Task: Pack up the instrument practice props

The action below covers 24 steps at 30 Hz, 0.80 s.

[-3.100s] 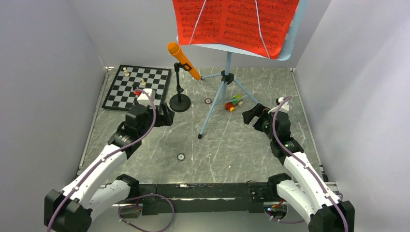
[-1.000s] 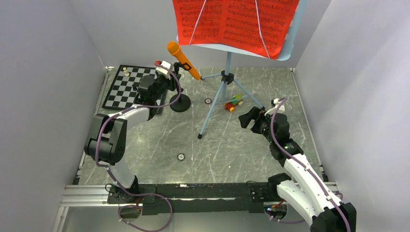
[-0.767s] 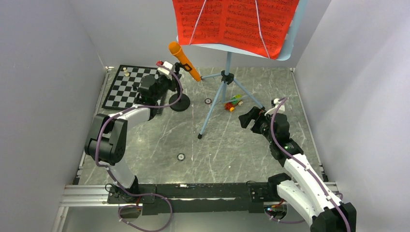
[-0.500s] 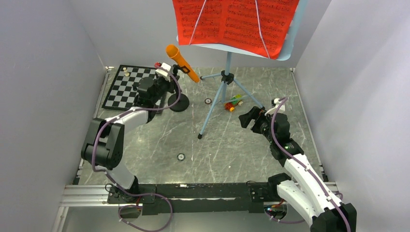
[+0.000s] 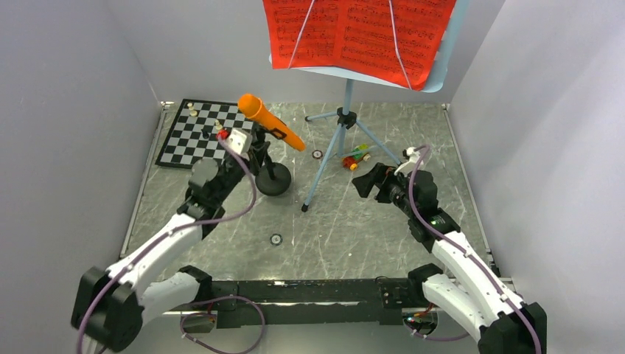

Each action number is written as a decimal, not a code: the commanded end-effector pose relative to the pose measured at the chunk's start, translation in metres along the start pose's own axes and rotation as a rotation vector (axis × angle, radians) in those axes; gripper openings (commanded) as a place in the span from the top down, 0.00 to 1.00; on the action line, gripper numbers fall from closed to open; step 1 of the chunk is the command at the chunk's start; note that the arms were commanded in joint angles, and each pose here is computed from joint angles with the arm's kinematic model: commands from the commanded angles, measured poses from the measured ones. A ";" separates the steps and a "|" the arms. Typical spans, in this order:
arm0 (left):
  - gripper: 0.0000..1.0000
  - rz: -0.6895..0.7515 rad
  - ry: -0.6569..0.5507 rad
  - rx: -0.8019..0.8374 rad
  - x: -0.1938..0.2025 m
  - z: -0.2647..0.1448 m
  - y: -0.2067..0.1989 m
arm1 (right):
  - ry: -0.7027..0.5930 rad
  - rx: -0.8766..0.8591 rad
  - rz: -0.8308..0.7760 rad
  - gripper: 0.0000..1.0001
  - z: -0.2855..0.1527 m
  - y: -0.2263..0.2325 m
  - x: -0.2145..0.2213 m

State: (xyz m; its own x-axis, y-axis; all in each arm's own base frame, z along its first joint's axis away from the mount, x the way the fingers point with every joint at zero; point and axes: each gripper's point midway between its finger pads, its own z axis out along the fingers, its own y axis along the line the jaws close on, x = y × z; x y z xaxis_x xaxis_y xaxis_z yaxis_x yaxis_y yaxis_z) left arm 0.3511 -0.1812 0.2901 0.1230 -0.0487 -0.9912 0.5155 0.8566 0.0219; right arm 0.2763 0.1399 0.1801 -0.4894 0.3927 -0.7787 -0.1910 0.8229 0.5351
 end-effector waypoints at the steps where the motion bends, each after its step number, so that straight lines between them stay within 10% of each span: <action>1: 1.00 -0.056 -0.159 0.022 -0.051 -0.032 -0.024 | -0.031 -0.173 -0.032 0.02 0.002 0.049 -0.020; 24: 1.00 -0.217 -0.173 0.225 -0.043 -0.091 -0.121 | 0.125 -0.208 -0.011 0.03 0.018 0.067 0.041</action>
State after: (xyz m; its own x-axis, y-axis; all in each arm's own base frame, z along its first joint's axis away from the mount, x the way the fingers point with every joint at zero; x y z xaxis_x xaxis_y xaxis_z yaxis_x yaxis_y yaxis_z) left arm 0.2177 -0.2308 0.2379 -0.0221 -0.1108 -0.9936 0.6861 0.7212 -0.0956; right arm 0.2567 0.2164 0.1700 -0.6112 0.2944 -0.7347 -0.3533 0.7291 0.5861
